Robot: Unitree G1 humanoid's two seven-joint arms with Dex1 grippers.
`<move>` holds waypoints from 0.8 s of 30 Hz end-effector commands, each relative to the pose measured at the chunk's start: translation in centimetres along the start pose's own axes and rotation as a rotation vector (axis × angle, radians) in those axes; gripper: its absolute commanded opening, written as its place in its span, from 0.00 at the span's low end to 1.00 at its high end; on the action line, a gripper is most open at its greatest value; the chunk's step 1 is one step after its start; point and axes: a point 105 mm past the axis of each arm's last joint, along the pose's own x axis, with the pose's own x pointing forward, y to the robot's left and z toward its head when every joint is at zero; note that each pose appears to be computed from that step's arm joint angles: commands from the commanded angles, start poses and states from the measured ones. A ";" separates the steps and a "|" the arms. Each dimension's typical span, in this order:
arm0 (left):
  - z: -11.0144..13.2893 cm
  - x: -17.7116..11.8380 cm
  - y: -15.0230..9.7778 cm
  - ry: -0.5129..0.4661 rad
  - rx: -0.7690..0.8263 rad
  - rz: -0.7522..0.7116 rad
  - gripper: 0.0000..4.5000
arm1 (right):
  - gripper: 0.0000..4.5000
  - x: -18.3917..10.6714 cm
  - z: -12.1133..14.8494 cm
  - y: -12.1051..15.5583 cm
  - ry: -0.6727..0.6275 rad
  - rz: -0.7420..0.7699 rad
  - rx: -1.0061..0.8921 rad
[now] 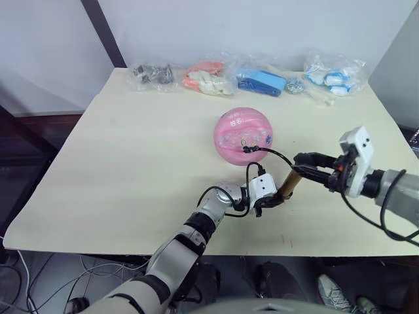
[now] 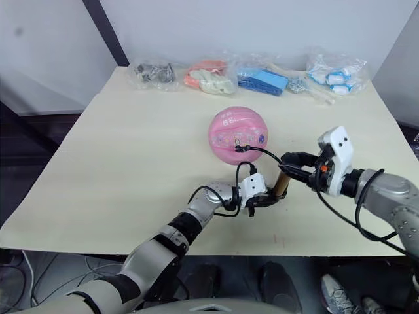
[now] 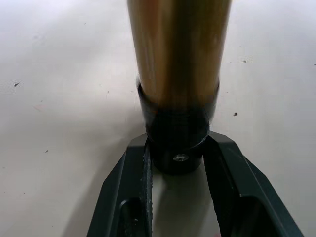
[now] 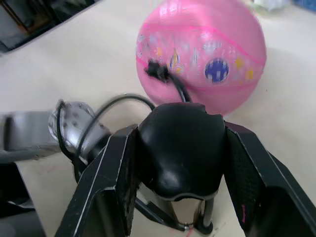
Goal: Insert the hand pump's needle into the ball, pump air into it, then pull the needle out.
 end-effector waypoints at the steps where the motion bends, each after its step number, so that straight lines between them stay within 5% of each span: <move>1: -4.3 -0.4 -2.2 0.140 -0.073 -0.065 0.23 | 0.42 -2.4 5.3 0.0 -0.128 -0.053 -0.113; 17: -4.6 -0.5 -2.4 0.142 -0.080 -0.061 0.23 | 0.42 -8.3 13.7 0.9 -0.219 -0.117 -0.260; 20: -4.5 -0.5 -2.3 0.142 -0.080 -0.059 0.23 | 0.42 -8.3 13.7 1.0 -0.215 -0.108 -0.252; 24: -4.5 -0.5 -2.3 0.140 -0.081 -0.057 0.23 | 0.42 -7.0 10.3 0.0 -0.151 -0.108 -0.178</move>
